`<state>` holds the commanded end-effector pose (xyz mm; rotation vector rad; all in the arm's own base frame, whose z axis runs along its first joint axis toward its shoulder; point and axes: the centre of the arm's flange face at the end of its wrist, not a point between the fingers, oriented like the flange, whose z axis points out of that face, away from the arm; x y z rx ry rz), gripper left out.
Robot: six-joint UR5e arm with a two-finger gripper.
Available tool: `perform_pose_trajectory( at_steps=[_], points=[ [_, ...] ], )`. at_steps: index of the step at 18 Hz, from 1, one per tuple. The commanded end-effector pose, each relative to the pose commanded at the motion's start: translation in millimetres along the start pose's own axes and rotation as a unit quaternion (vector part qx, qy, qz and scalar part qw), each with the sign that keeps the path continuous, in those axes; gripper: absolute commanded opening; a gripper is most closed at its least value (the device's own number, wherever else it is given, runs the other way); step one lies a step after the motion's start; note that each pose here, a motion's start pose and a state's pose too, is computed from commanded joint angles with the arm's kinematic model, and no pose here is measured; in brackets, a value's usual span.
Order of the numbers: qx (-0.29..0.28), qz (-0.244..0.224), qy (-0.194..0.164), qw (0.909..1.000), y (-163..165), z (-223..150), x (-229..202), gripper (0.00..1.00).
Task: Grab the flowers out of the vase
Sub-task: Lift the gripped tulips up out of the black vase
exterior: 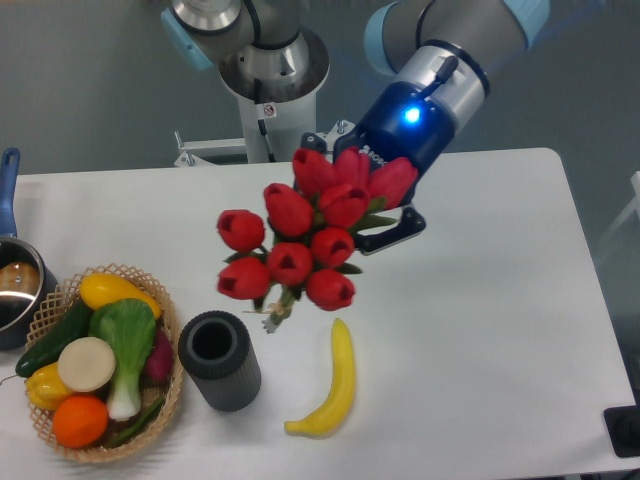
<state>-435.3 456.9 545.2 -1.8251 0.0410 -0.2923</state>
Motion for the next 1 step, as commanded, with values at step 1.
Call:
perform_pose_trajectory(
  at_steps=[1],
  points=[
    [0.0, 0.003, -0.003, 1.0, 1.2, -3.7, -2.9, 0.33]
  ],
)
